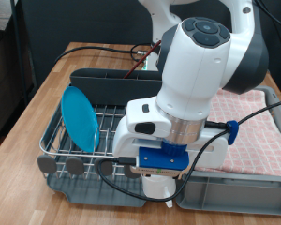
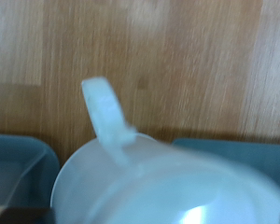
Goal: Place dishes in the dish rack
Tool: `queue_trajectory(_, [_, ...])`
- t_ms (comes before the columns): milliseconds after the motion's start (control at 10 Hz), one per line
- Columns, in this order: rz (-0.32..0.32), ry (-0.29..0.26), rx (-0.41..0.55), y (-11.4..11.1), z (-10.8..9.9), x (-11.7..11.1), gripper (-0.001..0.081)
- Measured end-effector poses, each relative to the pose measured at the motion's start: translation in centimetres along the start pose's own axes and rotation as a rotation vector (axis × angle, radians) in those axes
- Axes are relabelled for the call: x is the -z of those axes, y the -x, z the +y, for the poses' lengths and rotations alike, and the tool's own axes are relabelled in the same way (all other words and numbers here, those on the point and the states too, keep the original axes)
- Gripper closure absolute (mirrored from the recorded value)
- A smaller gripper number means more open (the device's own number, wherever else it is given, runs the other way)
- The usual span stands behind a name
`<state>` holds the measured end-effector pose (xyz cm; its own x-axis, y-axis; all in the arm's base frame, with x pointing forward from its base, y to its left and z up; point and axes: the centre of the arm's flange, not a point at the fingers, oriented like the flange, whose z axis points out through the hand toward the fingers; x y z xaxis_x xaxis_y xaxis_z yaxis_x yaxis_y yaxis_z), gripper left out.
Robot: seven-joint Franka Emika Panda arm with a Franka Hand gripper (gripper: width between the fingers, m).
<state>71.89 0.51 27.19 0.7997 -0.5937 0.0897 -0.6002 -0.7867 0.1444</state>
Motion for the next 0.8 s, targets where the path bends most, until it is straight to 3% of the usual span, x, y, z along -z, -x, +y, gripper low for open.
queue_trajectory(100, [-0.024,0.013,0.015,0.2,-0.1,0.3,0.0281])
queue_trajectory(200, [-0.044,0.025,0.023,0.4,-0.2,0.6,0.0281])
queue_trajectory(300, [-0.055,0.031,0.027,0.4,-0.2,0.9,0.0085])
queue_trajectory(400, [-0.06,0.033,0.028,0.5,-0.3,1.1,0.0019])
queue_trajectory(800, [-0.049,0.04,0.022,0.8,0.0,4.3,0.0004])
